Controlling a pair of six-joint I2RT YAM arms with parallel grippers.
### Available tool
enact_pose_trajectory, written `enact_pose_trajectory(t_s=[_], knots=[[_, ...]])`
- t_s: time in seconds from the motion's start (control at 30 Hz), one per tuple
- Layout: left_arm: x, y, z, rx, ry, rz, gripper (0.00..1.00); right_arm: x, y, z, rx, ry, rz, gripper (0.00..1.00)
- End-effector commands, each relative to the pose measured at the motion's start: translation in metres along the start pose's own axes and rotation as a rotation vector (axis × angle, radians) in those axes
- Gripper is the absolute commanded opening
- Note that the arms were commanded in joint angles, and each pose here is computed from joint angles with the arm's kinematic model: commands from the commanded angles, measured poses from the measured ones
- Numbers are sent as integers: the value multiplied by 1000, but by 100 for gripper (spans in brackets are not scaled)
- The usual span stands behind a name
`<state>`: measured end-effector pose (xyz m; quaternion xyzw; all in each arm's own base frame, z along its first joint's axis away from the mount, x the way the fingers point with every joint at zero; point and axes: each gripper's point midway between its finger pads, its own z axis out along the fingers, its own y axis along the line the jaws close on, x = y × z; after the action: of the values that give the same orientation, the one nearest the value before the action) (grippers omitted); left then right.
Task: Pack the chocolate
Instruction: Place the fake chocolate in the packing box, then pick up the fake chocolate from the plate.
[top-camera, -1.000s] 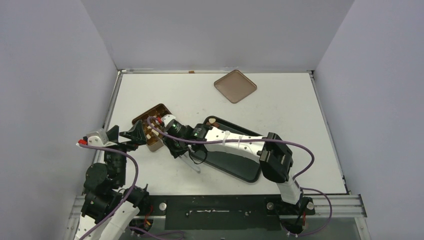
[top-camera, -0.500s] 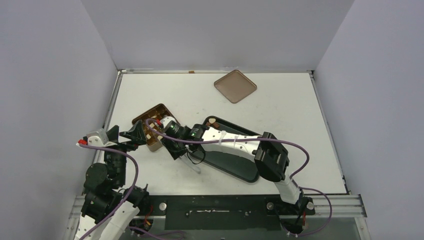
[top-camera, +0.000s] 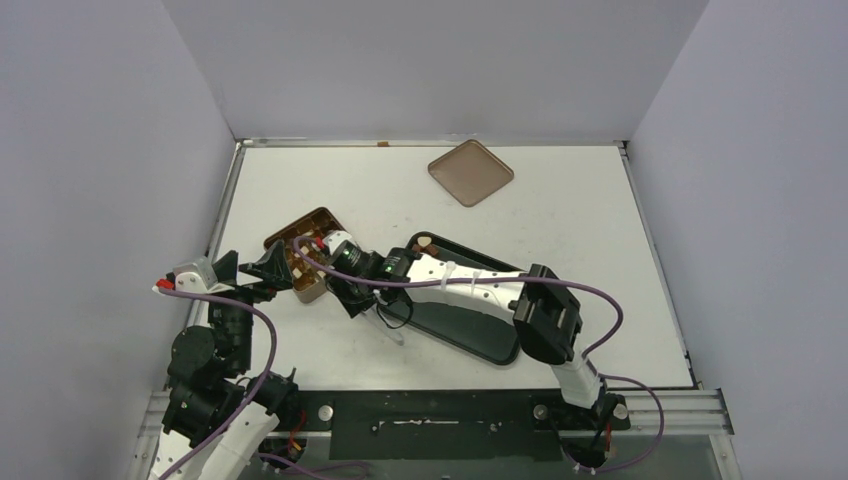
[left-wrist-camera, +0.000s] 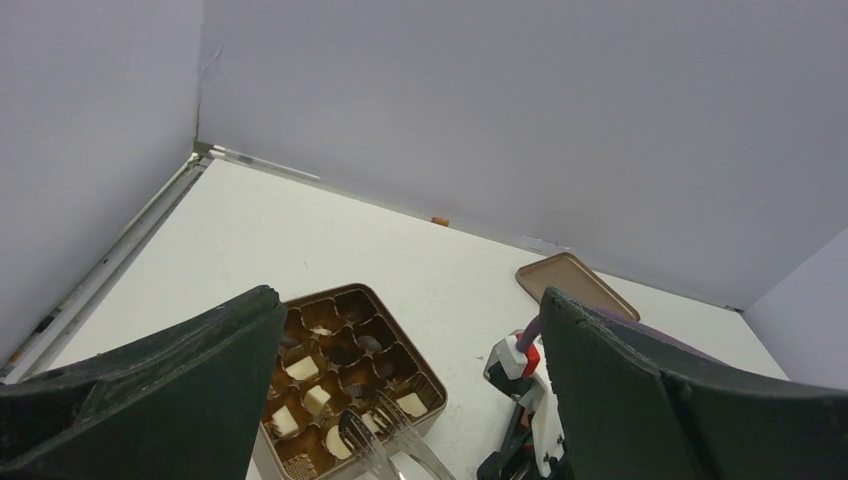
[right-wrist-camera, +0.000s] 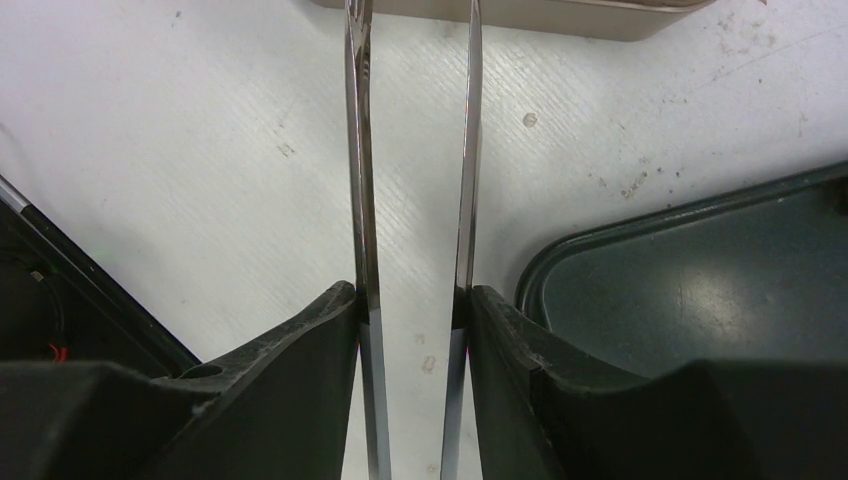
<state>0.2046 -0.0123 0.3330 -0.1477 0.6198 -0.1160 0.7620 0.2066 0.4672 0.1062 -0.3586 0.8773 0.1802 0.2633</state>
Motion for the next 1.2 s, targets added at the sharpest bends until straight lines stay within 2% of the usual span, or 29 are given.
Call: enact_pose_trajectory(t_s=[0.0, 0.37, 0.67, 0.93, 1.17], knots=[[-11, -3, 0, 9, -27, -5, 97, -36, -9, -45, 7, -133, 21, 40], [-10, -4, 1, 15, -25, -2, 97, -22, -52, -80, 66, -163, 86, 39], [-8, -5, 2, 20, -20, 0, 97, 16, -123, -107, 179, -145, 210, 39], [-8, -6, 2, 25, -20, -1, 97, 61, -165, -115, 253, -68, 270, 40], [-8, -6, 1, 26, -21, -1, 97, 80, -185, -109, 248, -27, 304, 40]])
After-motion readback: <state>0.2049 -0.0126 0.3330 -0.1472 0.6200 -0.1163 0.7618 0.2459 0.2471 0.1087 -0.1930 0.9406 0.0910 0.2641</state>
